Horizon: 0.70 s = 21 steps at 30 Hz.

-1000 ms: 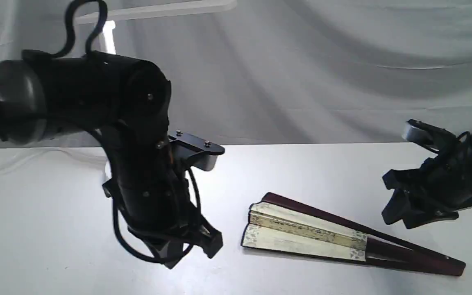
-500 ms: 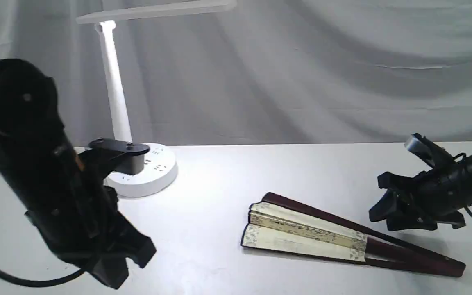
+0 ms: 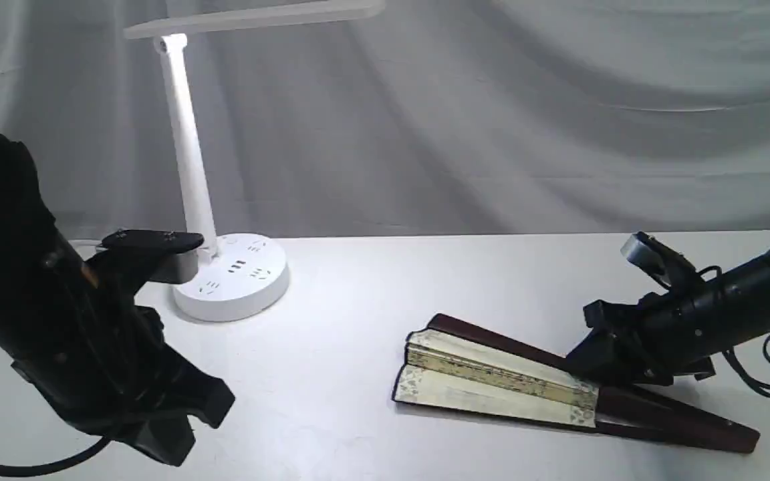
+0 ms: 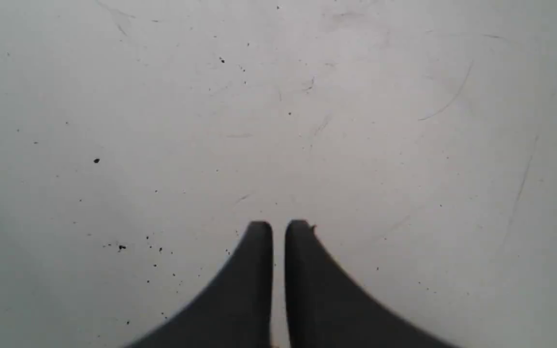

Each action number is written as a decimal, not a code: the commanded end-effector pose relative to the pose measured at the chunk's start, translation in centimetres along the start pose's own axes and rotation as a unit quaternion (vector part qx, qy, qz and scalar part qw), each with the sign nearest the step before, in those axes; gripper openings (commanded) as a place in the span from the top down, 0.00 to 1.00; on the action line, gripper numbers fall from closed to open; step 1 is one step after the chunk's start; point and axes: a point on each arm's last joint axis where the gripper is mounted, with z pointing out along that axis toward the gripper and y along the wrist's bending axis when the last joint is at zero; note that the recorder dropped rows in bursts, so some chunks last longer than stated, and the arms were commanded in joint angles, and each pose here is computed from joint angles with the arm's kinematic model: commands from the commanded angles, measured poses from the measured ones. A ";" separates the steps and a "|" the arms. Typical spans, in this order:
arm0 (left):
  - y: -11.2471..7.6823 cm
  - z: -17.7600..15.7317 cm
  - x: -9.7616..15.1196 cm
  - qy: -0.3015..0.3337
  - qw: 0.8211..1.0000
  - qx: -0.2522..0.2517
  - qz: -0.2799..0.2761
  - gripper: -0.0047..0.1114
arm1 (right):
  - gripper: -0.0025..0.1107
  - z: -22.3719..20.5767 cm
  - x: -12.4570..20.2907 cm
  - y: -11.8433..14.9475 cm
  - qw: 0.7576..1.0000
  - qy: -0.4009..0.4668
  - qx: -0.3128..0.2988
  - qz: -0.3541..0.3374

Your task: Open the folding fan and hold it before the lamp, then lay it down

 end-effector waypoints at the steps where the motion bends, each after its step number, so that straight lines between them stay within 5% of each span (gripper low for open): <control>1: -0.1 -0.2 0.0 -0.009 1.000 0.004 -0.004 0.93 | 0.63 0.1 0.7 0.1 0.999 0.038 -0.009 -0.025; 12: -0.2 -0.2 0.0 -0.011 1.000 0.012 -0.009 0.93 | 0.67 -0.1 2.0 0.3 0.991 0.111 -0.030 -0.072; 21: -0.3 -0.2 0.0 -0.011 1.000 0.016 -0.011 0.93 | 0.94 -0.1 1.9 0.5 0.990 0.104 -0.041 -0.083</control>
